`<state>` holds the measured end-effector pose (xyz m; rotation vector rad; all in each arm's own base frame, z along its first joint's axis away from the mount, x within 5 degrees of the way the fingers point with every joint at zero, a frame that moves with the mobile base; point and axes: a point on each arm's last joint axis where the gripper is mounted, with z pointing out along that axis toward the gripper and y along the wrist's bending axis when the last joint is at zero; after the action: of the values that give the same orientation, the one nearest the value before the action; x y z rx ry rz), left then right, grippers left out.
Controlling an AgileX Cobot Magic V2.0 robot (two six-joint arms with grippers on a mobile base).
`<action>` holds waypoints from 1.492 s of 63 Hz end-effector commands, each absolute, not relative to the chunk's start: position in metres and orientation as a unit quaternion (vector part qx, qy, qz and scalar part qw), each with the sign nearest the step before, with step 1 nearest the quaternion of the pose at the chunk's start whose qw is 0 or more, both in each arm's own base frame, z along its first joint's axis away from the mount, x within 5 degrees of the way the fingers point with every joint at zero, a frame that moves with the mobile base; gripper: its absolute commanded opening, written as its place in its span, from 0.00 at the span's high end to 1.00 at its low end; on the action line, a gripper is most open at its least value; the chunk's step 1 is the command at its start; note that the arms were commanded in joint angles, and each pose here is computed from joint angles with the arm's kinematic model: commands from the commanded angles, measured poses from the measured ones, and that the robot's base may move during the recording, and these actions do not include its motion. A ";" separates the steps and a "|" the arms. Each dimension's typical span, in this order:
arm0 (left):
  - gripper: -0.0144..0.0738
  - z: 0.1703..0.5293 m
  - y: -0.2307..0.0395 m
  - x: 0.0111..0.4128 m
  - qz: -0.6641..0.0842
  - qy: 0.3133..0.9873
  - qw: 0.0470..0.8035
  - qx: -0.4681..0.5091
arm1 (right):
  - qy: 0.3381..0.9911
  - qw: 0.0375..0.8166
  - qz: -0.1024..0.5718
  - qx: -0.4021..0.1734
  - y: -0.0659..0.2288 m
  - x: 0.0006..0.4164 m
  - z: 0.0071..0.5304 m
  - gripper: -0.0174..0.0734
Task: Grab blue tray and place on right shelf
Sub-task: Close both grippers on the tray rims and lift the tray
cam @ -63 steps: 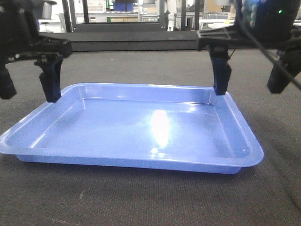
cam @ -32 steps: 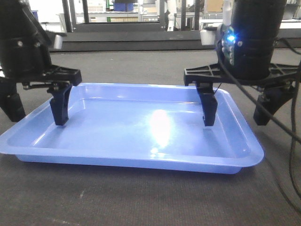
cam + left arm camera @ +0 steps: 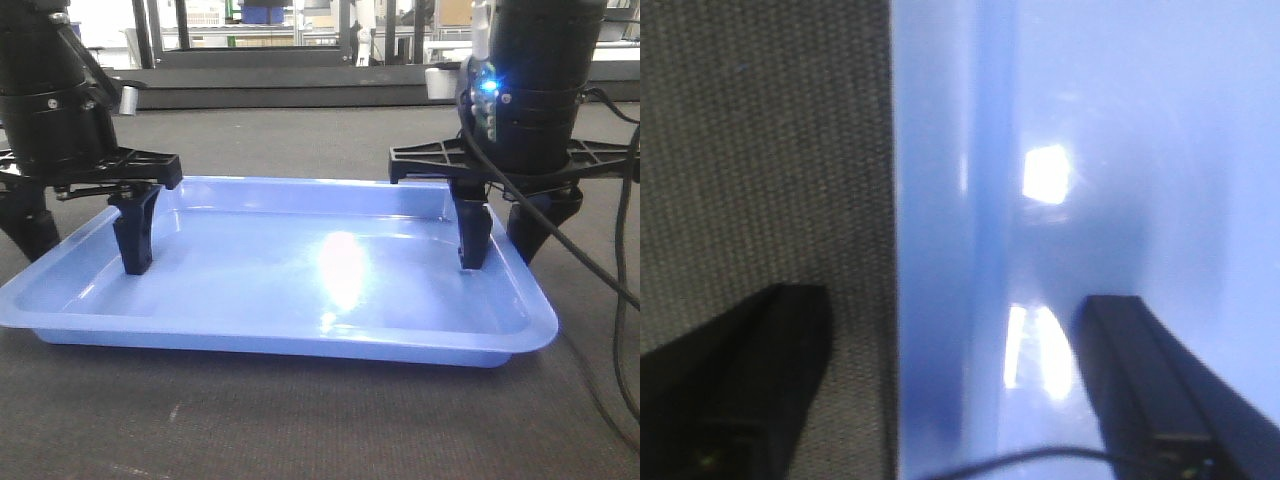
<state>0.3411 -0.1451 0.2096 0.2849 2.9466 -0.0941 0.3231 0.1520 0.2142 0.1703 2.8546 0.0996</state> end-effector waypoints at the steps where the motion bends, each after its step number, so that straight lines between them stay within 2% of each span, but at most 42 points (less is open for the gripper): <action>1: 0.56 0.234 -0.145 0.343 -0.046 0.986 0.130 0.090 | 0.982 0.175 0.044 0.052 0.149 0.324 0.238 0.75; 7: 0.83 0.234 -0.145 0.343 -0.046 0.986 0.130 0.090 | 0.982 0.179 0.045 0.051 0.149 0.324 0.239 0.75; 9: 0.90 0.234 -0.145 0.343 -0.046 0.987 0.128 0.090 | 0.981 0.181 0.044 0.050 0.149 0.324 0.240 0.75; 10: 0.91 0.234 -0.145 0.343 -0.045 0.987 0.128 0.090 | 0.981 0.182 0.044 0.049 0.149 0.324 0.241 0.75; 14: 0.87 0.236 -0.144 0.342 -0.044 0.987 0.124 0.090 | 0.980 0.188 0.042 0.046 0.148 0.323 0.244 0.75; 22: 0.89 0.253 -0.144 0.341 -0.043 0.988 0.121 0.091 | 0.974 0.217 0.041 0.039 0.143 0.318 0.263 0.75; 39: 0.89 0.331 -0.139 0.327 -0.061 0.978 0.179 0.092 | 0.963 0.269 0.022 -0.012 0.128 0.300 0.330 0.75; 56: 0.89 0.389 -0.133 0.294 -0.068 0.968 0.216 0.106 | 0.948 0.314 0.031 -0.028 0.127 0.287 0.404 0.75; 70: 0.89 0.419 -0.122 0.256 -0.068 0.962 0.244 0.101 | 0.944 0.323 0.046 -0.054 0.134 0.260 0.419 0.75; 79: 0.89 0.423 -0.119 0.234 -0.076 0.960 0.250 0.101 | 0.945 0.316 0.047 -0.066 0.132 0.246 0.414 0.75; 94: 0.89 0.393 -0.136 0.208 -0.076 0.970 0.197 0.121 | 0.949 0.305 0.041 -0.070 0.120 0.227 0.397 0.75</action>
<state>0.2273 -0.1349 0.3908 0.2653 2.6651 -0.2472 0.2364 0.1283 0.3798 -0.1197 2.6380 0.1043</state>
